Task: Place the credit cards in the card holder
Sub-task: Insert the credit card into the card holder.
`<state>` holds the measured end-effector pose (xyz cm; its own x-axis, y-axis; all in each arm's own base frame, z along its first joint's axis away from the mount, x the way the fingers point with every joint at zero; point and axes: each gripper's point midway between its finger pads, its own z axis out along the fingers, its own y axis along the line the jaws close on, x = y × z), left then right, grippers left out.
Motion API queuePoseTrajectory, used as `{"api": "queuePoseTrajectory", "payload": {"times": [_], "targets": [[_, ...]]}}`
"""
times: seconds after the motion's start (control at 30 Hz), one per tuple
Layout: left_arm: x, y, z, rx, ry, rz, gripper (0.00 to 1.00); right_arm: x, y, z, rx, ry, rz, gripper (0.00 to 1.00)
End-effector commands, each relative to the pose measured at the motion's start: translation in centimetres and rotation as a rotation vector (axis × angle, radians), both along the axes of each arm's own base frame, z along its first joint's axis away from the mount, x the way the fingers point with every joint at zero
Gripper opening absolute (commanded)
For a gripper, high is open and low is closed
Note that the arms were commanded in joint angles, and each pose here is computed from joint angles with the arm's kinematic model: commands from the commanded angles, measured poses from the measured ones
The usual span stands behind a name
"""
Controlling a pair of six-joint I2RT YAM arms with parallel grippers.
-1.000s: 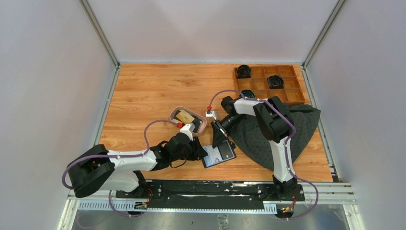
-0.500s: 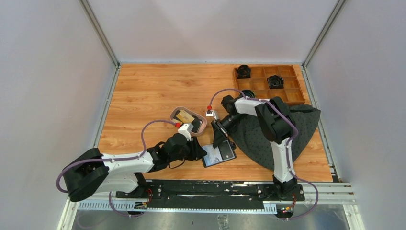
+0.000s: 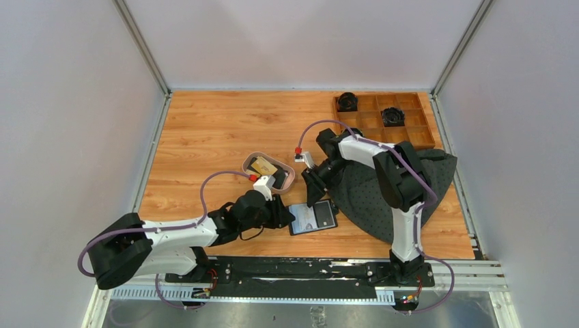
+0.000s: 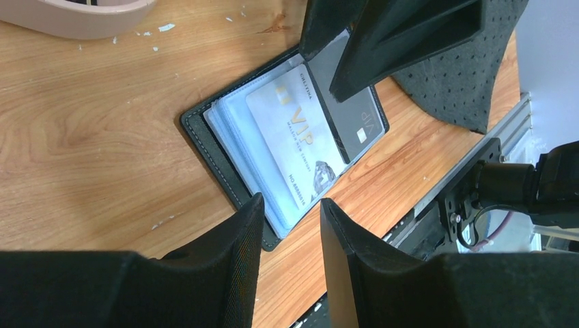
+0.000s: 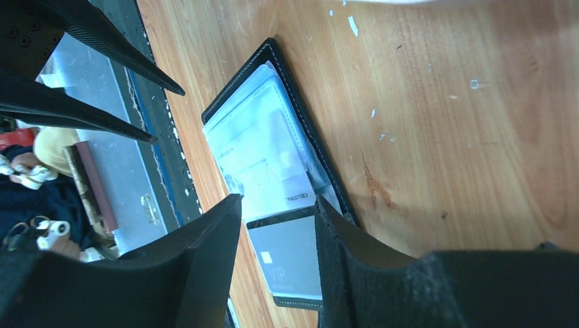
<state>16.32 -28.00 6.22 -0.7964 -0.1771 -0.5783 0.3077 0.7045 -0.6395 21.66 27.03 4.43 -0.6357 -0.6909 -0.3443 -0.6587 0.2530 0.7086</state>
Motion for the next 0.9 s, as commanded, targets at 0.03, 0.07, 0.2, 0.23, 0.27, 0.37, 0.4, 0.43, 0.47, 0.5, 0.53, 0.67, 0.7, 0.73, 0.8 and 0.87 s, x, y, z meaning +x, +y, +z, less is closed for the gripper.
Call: {"api": "queuePoseTrajectory", "payload": {"times": [0.03, 0.07, 0.2, 0.23, 0.27, 0.37, 0.4, 0.43, 0.47, 0.5, 0.53, 0.67, 0.7, 0.73, 0.8, 0.87], "targets": [[-0.1, 0.2, 0.3, -0.001, -0.036, -0.009, 0.39, -0.2, -0.3, 1.4, 0.003, -0.104, 0.055, 0.48], [-0.1, 0.2, 0.5, -0.005, -0.041, -0.012, 0.39, -0.2, -0.3, 1.5, 0.009, -0.110, 0.060, 0.48], [0.0, 0.1, 1.7, -0.024, -0.089, -0.033, 0.39, -0.4, -0.7, 2.9, 0.043, -0.185, 0.106, 0.47], [0.1, 0.1, 2.1, -0.031, -0.107, -0.033, 0.39, -0.5, -0.9, 3.5, 0.058, -0.222, 0.122, 0.47], [0.2, 0.2, 2.6, -0.037, -0.128, -0.033, 0.41, -0.6, -1.2, 4.0, 0.074, -0.264, 0.142, 0.46], [0.5, 0.4, 3.8, -0.067, -0.174, -0.023, 0.51, -0.9, -1.5, 5.6, 0.145, -0.401, 0.176, 0.40], [0.5, 0.4, 4.2, -0.082, -0.185, -0.021, 0.55, -1.1, -1.5, 6.1, 0.178, -0.451, 0.187, 0.39], [0.5, 0.3, 4.7, -0.099, -0.196, -0.020, 0.57, -1.4, -1.6, 6.2, 0.209, -0.496, 0.201, 0.37], [0.5, 0.3, 5.0, -0.112, -0.204, -0.020, 0.58, -1.6, -1.6, 6.5, 0.239, -0.548, 0.212, 0.36], [0.5, 0.2, 5.3, -0.125, -0.210, -0.022, 0.58, -2.2, -1.9, 6.4, 0.274, -0.605, 0.243, 0.35], [0.5, 0.2, 5.5, -0.135, -0.212, -0.022, 0.58, -2.5, -2.1, 6.1, 0.302, -0.655, 0.278, 0.33], [0.5, 0.0, 5.6, -0.168, -0.216, -0.015, 0.55, -3.6, -2.6, 4.8, 0.397, -0.819, 0.454, 0.16], [0.5, 0.0, 5.5, -0.177, -0.214, -0.011, 0.54, -3.8, -2.6, 4.4, 0.410, -0.848, 0.497, 0.12], [0.6, -0.1, 5.3, -0.182, -0.211, -0.007, 0.53, -3.8, -2.8, 4.0, 0.409, -0.873, 0.534, 0.10], [0.6, -0.3, 5.0, -0.196, -0.205, -0.002, 0.50, -3.7, -2.9, 2.8, 0.384, -0.905, 0.601, 0.08], [0.7, -0.5, 4.5, -0.194, -0.191, -0.004, 0.48, -3.3, -2.9, 1.9, 0.346, -0.906, 0.625, 0.05]]}}
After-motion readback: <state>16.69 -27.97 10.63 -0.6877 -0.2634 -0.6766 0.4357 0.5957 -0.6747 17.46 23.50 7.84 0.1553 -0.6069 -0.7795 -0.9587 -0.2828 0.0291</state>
